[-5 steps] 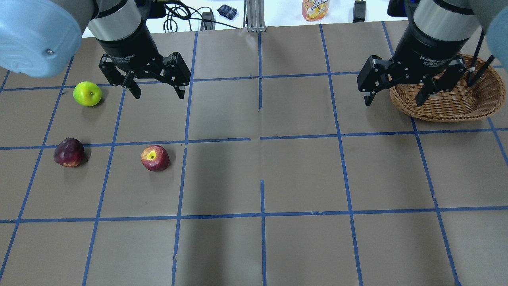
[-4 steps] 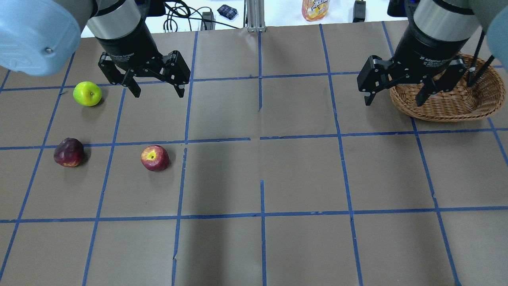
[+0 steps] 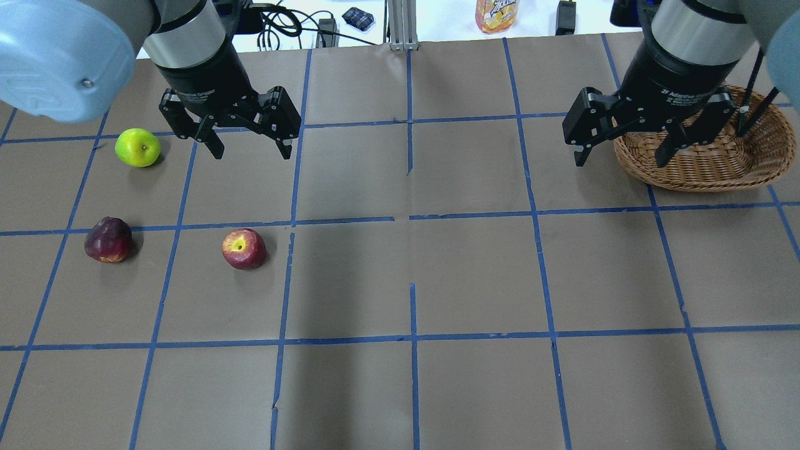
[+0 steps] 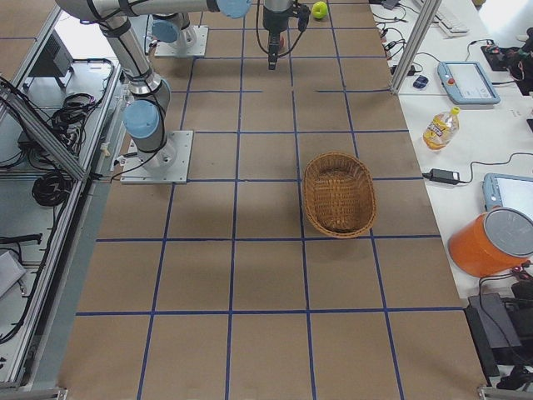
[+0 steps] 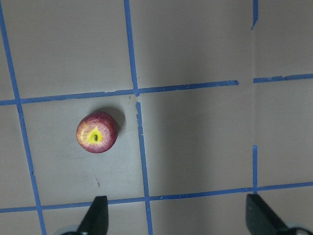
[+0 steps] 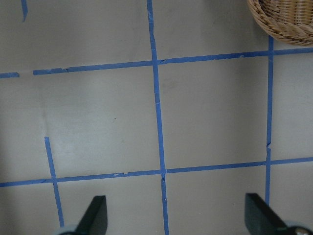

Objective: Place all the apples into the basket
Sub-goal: 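Move the left gripper down over the red-and-yellow apple, then grasp the red-and-yellow apple with the left gripper and carry it toward the table center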

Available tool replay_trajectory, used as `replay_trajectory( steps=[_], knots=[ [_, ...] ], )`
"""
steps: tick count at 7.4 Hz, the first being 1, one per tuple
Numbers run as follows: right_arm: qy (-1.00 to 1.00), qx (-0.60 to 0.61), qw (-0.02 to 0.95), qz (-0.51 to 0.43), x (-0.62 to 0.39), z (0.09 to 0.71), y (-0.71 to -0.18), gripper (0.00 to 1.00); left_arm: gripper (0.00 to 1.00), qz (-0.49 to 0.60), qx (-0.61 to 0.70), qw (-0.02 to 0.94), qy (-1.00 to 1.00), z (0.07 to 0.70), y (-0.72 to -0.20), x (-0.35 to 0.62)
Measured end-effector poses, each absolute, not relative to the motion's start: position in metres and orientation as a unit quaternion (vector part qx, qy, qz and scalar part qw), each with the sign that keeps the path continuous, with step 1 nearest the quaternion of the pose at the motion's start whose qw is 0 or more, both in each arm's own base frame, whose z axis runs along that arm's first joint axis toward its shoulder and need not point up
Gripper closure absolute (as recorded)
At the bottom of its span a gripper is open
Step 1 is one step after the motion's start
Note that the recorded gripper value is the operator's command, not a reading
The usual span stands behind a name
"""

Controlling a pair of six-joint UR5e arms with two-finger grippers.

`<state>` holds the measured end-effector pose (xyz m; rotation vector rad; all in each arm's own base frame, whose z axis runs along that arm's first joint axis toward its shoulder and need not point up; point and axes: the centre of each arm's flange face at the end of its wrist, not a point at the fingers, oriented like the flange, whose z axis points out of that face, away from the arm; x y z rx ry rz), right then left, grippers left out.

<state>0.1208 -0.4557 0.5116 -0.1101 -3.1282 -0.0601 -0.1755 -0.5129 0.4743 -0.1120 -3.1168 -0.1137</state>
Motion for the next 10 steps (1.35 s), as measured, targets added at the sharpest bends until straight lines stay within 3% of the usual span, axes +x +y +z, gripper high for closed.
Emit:
replay_trajectory(
  steps=[6, 10],
  knots=[
    [-0.999, -0.035, 0.012, -0.021, 0.119, 0.51, -0.456, 0.0, 0.0, -0.018, -0.089, 0.015, -0.996, 0.317, -0.529, -0.083],
    [-0.999, -0.037, 0.014, -0.006, 0.117, 0.514, -0.459, 0.0, 0.0, -0.045, -0.082, -0.03, -0.995, 0.258, -0.517, -0.056]
  ],
)
